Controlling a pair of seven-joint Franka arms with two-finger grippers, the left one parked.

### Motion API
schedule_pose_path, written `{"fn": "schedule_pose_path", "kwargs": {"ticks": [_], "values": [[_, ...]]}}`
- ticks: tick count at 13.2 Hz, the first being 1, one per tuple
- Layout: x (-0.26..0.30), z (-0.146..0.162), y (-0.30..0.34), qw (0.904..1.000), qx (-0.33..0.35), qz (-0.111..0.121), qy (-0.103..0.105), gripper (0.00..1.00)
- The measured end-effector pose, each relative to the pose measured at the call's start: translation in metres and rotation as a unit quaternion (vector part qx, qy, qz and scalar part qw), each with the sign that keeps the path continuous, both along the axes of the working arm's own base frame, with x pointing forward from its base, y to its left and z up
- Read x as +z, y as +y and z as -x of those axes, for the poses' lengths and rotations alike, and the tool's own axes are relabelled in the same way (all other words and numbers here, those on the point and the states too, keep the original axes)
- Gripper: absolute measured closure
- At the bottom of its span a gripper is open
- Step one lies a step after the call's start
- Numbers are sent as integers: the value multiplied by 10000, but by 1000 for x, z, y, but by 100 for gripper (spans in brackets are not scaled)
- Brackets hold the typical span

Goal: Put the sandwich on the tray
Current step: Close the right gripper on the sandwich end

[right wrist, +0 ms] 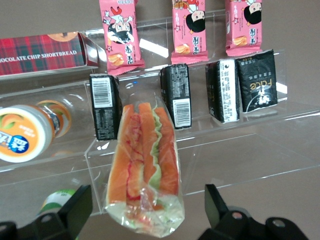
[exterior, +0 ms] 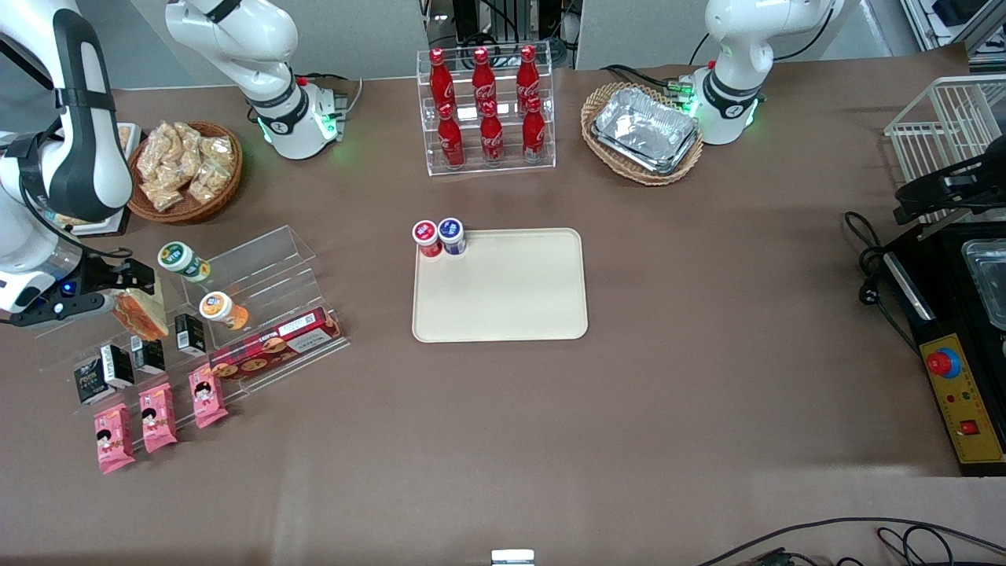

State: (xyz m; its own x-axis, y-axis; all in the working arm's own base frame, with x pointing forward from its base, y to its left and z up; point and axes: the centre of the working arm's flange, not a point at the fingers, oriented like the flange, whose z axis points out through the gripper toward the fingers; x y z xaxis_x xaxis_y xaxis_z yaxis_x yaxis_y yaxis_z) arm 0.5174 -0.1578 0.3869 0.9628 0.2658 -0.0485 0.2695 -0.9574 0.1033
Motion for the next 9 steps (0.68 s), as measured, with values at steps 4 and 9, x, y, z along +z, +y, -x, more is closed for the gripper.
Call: {"fn": "schedule_pose_path", "kwargs": {"ticks": [4, 9], "values": [[-12, -1, 1, 10000, 34, -24, 73, 4], [-17, -2, 3, 9999, 108, -35, 106, 51]]}}
